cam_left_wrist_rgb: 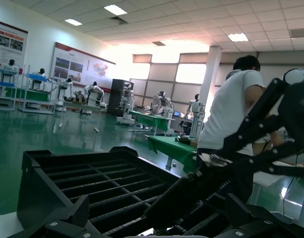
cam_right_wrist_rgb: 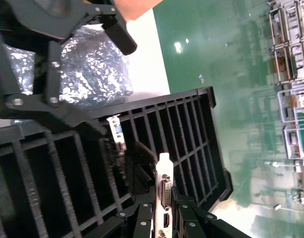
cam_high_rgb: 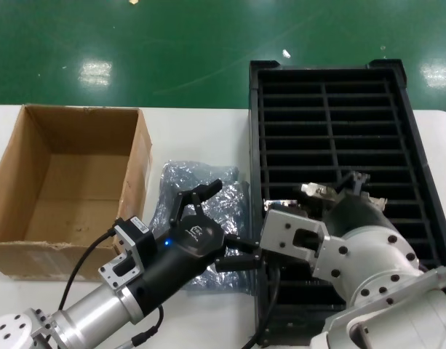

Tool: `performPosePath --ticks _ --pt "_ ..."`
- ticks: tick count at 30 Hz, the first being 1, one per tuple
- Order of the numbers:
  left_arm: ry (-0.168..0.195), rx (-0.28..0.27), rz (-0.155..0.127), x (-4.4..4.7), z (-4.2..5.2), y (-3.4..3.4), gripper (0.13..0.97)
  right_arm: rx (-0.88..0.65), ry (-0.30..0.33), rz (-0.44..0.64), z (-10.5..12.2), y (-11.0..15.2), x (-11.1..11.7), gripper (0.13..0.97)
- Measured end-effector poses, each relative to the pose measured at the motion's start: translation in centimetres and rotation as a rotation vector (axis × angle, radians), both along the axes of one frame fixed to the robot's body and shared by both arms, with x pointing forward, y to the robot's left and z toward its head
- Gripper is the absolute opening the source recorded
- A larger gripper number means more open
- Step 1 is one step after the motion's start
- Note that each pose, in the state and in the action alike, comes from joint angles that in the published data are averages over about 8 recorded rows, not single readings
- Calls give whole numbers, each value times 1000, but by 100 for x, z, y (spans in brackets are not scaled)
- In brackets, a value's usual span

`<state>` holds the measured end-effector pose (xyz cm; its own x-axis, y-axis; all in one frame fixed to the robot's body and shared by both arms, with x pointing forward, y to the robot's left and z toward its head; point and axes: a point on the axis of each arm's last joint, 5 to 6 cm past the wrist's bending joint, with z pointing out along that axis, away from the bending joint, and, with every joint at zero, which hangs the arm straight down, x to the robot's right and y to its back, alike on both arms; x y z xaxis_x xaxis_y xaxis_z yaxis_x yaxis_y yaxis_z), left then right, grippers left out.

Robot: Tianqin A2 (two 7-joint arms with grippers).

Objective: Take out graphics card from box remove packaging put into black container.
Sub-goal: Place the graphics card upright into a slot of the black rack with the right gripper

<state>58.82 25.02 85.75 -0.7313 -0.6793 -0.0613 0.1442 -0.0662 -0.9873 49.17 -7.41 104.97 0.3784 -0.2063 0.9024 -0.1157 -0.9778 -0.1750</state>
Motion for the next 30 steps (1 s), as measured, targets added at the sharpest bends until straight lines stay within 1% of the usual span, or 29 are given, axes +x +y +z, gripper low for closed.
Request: performPosePath --ticks 5,12,15,17,21,24,27,30 --pt "1 4 0 16 5 -4 966 14 2 -15 2 -30 14 186" --pt "2 13 -6 8 9 -46 966 10 -57 -37 210 -113 94 186" --pt "4 17 -8 4 8 -63 966 27 -71 -36 240 -90 90 186" --pt "5 20 -8 4 7 -72 966 46 -65 -33 204 -52 68 186" --pt "7 23 -9 9 5 -90 966 92 -31 -33 75 18 10 186" --pt "8 24 -10 16 7 -101 966 116 -14 -42 21 25 -6 186" --pt "7 24 -11 21 12 -112 966 125 -20 -58 49 -18 20 186" --pt "5 25 -15 22 22 -127 966 126 -43 -79 142 -96 74 186"
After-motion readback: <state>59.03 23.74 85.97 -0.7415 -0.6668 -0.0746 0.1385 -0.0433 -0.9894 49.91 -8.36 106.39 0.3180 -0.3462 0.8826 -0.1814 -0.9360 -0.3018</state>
